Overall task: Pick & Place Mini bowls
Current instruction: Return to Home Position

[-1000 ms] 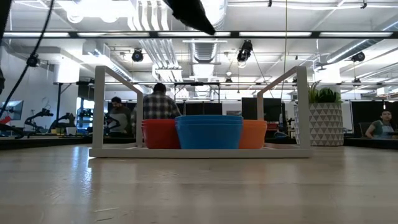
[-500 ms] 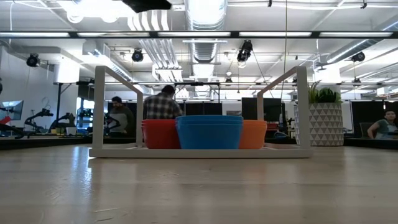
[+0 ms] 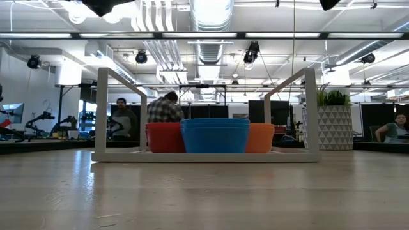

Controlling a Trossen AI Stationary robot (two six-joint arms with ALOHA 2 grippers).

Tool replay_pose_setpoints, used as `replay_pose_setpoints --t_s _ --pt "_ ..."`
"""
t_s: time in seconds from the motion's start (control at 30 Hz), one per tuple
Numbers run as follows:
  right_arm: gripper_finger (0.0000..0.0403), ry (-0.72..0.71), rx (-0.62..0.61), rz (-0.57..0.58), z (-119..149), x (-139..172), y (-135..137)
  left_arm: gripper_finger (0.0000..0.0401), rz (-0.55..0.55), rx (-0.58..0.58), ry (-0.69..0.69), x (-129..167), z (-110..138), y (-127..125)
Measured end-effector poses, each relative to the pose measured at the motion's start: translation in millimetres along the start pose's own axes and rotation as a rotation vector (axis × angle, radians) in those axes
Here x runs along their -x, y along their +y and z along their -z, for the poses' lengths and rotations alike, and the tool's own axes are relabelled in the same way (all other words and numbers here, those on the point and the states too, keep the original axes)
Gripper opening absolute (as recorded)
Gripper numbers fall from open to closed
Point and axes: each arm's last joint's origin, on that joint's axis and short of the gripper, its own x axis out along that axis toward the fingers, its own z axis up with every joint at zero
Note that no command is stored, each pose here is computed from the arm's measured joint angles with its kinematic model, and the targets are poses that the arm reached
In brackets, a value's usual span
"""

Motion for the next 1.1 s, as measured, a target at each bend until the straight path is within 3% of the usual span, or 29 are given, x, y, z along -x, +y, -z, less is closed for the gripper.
replay_pose_setpoints --t_s 0.33,1.1 --pt "0.0008 -0.082 -0.040 0.001 32.2 23.5 0.4 0.0000 -0.109 0.005 -0.068 29.7 21.5 -1.7" --pt "0.0008 -0.295 -0.083 -0.001 88.1 66.1 1.1 0.0000 -0.167 0.023 -0.274 84.5 57.2 -8.7"
